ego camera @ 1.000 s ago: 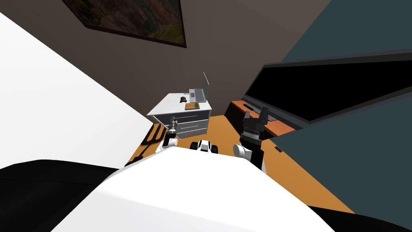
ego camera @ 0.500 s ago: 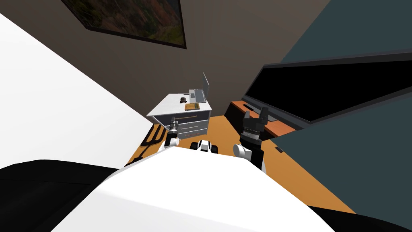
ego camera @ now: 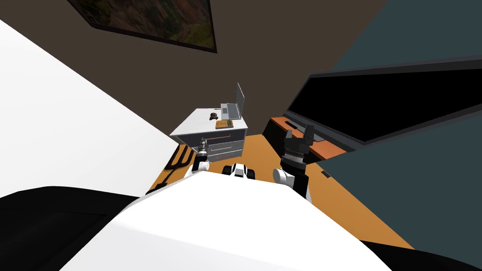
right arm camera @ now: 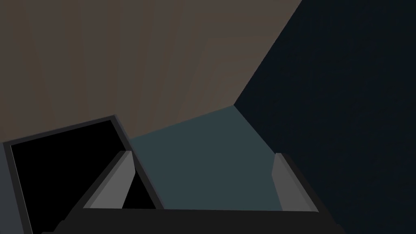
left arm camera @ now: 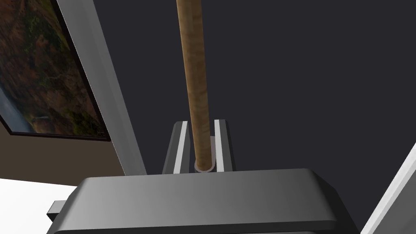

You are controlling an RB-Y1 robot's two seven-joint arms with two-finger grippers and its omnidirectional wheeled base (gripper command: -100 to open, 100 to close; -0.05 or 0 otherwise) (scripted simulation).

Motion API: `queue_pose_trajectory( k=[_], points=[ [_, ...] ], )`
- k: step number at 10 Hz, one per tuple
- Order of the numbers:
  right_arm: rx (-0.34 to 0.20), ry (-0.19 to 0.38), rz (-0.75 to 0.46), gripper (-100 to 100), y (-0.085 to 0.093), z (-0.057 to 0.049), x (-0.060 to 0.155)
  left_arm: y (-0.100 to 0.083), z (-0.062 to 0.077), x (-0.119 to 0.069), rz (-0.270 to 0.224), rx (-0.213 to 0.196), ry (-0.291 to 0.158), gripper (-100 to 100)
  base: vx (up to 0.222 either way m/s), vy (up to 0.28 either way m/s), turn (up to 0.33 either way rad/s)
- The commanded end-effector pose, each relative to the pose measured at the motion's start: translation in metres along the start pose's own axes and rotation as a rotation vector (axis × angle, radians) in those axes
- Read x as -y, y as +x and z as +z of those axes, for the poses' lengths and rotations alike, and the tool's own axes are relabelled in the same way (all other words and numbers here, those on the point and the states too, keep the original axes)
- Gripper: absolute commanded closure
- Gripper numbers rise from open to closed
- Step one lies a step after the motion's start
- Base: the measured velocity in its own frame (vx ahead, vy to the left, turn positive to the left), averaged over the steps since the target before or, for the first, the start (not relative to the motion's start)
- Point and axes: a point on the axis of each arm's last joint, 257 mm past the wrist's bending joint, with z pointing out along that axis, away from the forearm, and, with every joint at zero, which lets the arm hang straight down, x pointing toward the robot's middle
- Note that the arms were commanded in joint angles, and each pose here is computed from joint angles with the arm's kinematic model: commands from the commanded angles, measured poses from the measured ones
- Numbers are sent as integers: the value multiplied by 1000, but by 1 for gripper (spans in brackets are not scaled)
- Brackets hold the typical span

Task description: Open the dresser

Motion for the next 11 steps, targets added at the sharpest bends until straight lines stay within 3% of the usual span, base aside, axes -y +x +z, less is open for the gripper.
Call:
queue_pose_trajectory(
  k=[1,11],
  points=[
    [0,0,0,0,0,0,0,-2,-1,7,-1,-2,5,100,-162,-77,14],
    [0,0,0,0,0,0,0,-1,-19,8,-2,-9,-7,100,-149,-60,8]
  ],
)
